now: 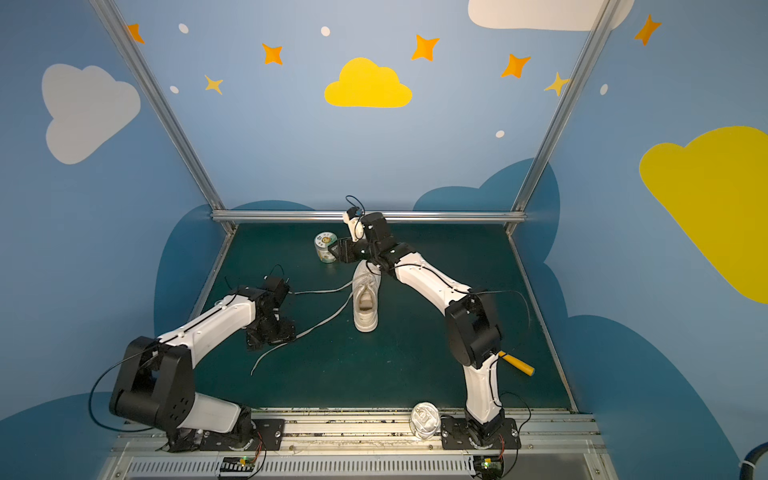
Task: Tie the shoes
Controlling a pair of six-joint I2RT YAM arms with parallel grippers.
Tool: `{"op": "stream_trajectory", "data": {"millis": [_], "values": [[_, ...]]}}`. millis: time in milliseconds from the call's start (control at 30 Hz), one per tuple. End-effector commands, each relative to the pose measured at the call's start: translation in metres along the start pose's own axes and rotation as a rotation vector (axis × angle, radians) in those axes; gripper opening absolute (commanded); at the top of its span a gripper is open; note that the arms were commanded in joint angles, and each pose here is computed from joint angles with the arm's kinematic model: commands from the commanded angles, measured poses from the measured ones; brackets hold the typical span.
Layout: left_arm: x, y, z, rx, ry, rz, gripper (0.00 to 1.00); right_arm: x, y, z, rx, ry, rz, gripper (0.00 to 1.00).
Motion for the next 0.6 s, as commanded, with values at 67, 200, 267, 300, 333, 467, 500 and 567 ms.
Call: {"op": "stream_trajectory", "data": {"millis": [67,200,267,300,333,467,500,567], "values": [[-0.007,0.005,-0.004,0.006,0.184,-0.134,0.84,-0.008,0.025,0.005,-0.004,0.022,0.009,0.64],[-0.027,0.023,0.007,-0.088,0.406,-0.413,0.83,-0.017,0.034,0.006,-0.024,-0.001,0.014,0.64],[-0.029,0.032,0.010,-0.117,0.494,-0.455,0.86,-0.022,0.036,0.006,-0.033,-0.026,0.018,0.64],[-0.029,0.035,0.011,-0.121,0.528,-0.466,0.86,-0.023,0.037,0.007,-0.036,-0.035,0.019,0.64],[-0.028,0.038,0.011,-0.123,0.570,-0.477,0.85,-0.026,0.039,0.007,-0.038,-0.047,0.016,0.64],[-0.027,0.034,0.008,-0.115,0.741,-0.517,0.84,-0.035,0.047,0.012,-0.054,-0.073,-0.002,0.64],[-0.025,0.033,0.005,-0.111,0.792,-0.510,0.84,-0.036,0.049,0.013,-0.061,-0.079,-0.004,0.64],[-0.021,0.031,-0.002,-0.107,0.916,-0.477,0.81,-0.037,0.056,0.017,-0.074,-0.083,-0.005,0.64]]}}
Point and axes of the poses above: each gripper's point midway between its finger pads, its own y axis back along the fingers, its own x axis along the line the jaws close on, z = x × y, the point moved 5 cm from there along y, back along the fingers, and after that the axes turned 9 degrees about -y, right-handed, at the moved point
